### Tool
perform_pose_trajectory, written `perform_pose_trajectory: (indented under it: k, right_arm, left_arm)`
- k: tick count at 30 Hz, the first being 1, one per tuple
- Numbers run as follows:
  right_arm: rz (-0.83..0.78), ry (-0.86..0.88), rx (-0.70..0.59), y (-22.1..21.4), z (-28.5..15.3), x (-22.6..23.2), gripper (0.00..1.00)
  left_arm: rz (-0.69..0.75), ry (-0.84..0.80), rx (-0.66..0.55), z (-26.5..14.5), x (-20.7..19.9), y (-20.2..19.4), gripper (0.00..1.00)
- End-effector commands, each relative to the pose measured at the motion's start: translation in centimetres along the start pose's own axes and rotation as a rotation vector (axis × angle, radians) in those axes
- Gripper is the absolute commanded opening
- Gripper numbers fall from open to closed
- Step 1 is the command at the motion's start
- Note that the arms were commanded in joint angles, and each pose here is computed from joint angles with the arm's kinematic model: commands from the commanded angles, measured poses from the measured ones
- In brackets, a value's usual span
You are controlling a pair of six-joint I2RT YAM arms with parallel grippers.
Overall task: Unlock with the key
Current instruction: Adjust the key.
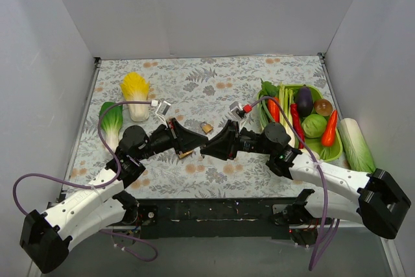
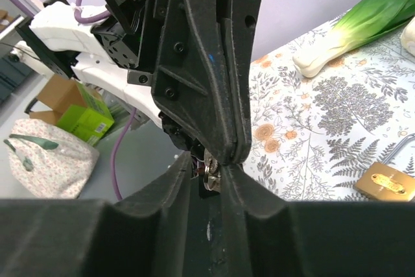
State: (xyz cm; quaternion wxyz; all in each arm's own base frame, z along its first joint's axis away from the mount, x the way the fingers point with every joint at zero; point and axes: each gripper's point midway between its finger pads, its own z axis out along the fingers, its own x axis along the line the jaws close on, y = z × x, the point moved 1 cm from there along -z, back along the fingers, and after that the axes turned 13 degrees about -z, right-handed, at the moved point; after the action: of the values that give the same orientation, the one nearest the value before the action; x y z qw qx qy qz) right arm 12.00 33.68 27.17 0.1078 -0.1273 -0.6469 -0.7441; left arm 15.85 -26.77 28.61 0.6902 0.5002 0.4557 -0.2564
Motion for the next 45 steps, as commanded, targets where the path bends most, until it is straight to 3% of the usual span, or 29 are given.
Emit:
perform_pose_trajectory:
  k: [1,6,10,11,12,13,14,15,16,18,20,24,27,28,32,34,36,39,45]
  right_arm:
    - [-0.026,0.010,-0.087,1.7,0.1,0.2,0.26]
    - [-0.010,-0.024,-0.116,2.0,0.1,-0.3,0.09]
    - [0.020,-0.042,-0.137,2.1,0.0,-0.6,0.01]
    - [0.033,-0.047,-0.138,2.0,0.0,-0.6,0.01]
    - [0.039,-0.064,-0.140,1.8,-0.1,-1.0,0.01]
    - [0.048,-0.075,-0.133,1.3,-0.3,-1.2,0.01]
    - [0.065,-0.088,-0.127,0.9,-0.5,-1.4,0.01]
    - [0.075,-0.103,-0.125,0.6,-0.7,-1.7,0.01]
    - [0.095,-0.122,-0.106,-0.5,-1.1,-2.1,0.01]
    - [0.123,-0.154,-0.101,-1.2,-1.7,-2.4,0.01]
    - [0.141,-0.187,-0.085,-2.6,-2.7,-2.6,0.01]
    - [0.149,-0.339,-0.050,-4.6,-4.6,-4.6,0.01]
    - [0.108,-0.452,-0.022,-5.0,-6.1,-5.7,0.01]
    - [0.085,-0.484,0.014,-5.6,-6.7,-6.1,0.01]
    - [-0.003,-0.551,-0.013,-3.9,-8.2,-6.2,0.01]
    - [-0.023,-0.580,-0.020,-3.6,-8.7,-6.3,0.01]
    - [-0.042,-0.580,-0.040,-3.1,-9.1,-6.0,0.01]
    - [-0.048,-0.565,-0.058,-2.9,-9.4,-5.5,0.01]
    - [-0.046,-0.551,-0.050,-3.8,-10.1,-5.1,0.01]
  left_arm:
    - [0.040,-0.050,0.016,-0.3,-0.7,-0.3,0.00]
    - [0.050,-0.074,0.033,-0.5,-0.7,-0.9,0.00]
    - [0.071,-0.062,0.030,-0.7,-0.4,-0.9,0.00]
    - [0.073,-0.054,0.023,-0.8,-0.3,-0.9,0.06]
    - [0.078,-0.047,0.010,-0.7,-0.4,-0.5,0.21]
    - [0.078,-0.005,-0.021,-0.7,0.2,0.0,0.46]
    - [0.080,0.018,-0.052,-0.7,0.3,0.6,0.83]
    - [0.091,0.034,-0.092,-0.7,-0.2,1.6,0.95]
    - [0.067,0.129,-0.169,-0.9,1.3,2.8,0.98]
    - [0.043,0.201,-0.259,-1.5,1.7,4.3,0.98]
    - [-0.054,0.396,-0.412,-3.0,4.7,6.3,0.98]
    - [-0.283,0.767,-0.573,-6.8,11.0,5.9,0.98]
    - [-0.406,0.992,-0.553,-8.8,15.2,3.0,0.97]
    - [-0.431,1.143,-0.513,-10.1,17.7,1.2,0.95]
    - [-0.444,1.405,-0.455,-11.6,20.8,-0.6,0.86]
    - [-0.414,1.480,-0.465,-11.8,21.4,-0.2,0.84]
    - [-0.386,1.542,-0.466,-11.6,22.1,0.3,0.74]
    - [-0.345,1.602,-0.431,-11.2,23.1,0.4,0.73]
    - [-0.329,1.537,-0.339,-7.4,24.0,0.8,0.74]
